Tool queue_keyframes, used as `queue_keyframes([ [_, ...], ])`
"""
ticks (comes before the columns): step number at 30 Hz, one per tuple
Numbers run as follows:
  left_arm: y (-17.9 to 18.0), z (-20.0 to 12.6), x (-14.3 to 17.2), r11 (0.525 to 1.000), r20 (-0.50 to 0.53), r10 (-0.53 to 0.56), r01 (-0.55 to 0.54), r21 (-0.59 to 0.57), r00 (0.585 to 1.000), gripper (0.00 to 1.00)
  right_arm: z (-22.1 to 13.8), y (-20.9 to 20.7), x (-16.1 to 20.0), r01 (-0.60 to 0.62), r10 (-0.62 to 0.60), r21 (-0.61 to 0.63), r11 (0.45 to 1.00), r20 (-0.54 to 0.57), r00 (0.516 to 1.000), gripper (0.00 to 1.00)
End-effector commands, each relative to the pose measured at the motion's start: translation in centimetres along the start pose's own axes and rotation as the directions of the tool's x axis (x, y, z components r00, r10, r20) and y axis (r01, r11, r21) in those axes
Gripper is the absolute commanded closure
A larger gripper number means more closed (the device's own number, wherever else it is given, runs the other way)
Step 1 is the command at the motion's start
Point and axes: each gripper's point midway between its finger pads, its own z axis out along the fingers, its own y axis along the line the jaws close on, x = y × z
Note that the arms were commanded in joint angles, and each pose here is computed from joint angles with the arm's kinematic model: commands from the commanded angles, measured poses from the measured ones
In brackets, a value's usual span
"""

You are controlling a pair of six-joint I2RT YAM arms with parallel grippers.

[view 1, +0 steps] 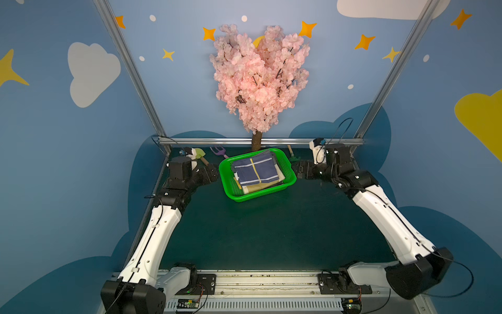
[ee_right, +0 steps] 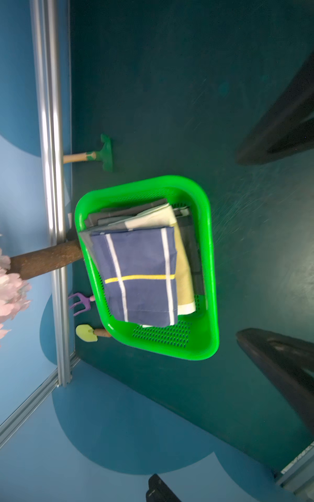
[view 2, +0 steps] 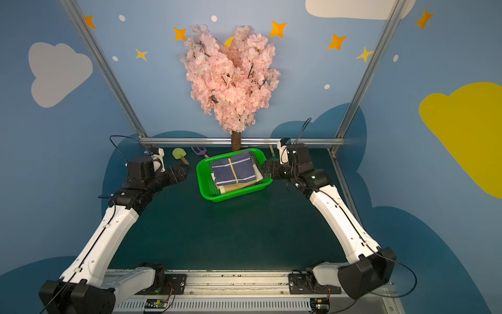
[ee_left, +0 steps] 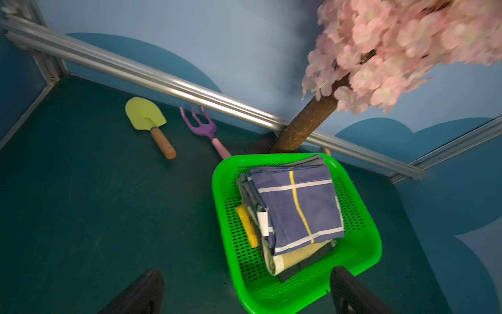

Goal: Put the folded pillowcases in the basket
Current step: Reset both arms

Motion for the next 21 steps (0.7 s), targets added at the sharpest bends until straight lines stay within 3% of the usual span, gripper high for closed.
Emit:
queue_keyframes([
  [1, 3.7, 0.0, 2.5, 0.985, -0.03, 0.073, -0.077, -0.155, 0.997, 0.01, -2.5, -3.1, 0.3, 0.012, -0.023, 0.118, 0.993, 0.092, 0.995, 0.01],
  [4, 5.4, 0.3, 3.9, 0.976, 0.001, 0.099, -0.097, -0.195, 0.995, 0.01, -3.3, -6.2, 2.6, -0.023, 0.005, 0.197, 0.98, 0.094, 0.996, 0.01],
  [11, 9.2, 2.9, 5.9, 0.948, 0.043, 0.101, -0.083, -0.307, 0.994, 0.01, -1.1, -13.8, 7.4, -0.108, 0.106, 0.359, 0.927, 0.024, 0.994, 0.01],
  [17, 10.2, 6.0, 6.5, 0.946, 0.053, 0.125, -0.102, -0.308, 0.991, 0.01, -0.1, -17.3, 7.6, -0.148, 0.131, 0.427, 0.892, 0.069, 0.989, 0.01],
  [21, 10.9, 8.2, 7.4, 0.942, 0.05, 0.164, -0.141, -0.305, 0.985, 0.01, 1.0, -19.0, 7.4, -0.104, 0.087, 0.47, 0.877, 0.058, 0.995, 0.01],
])
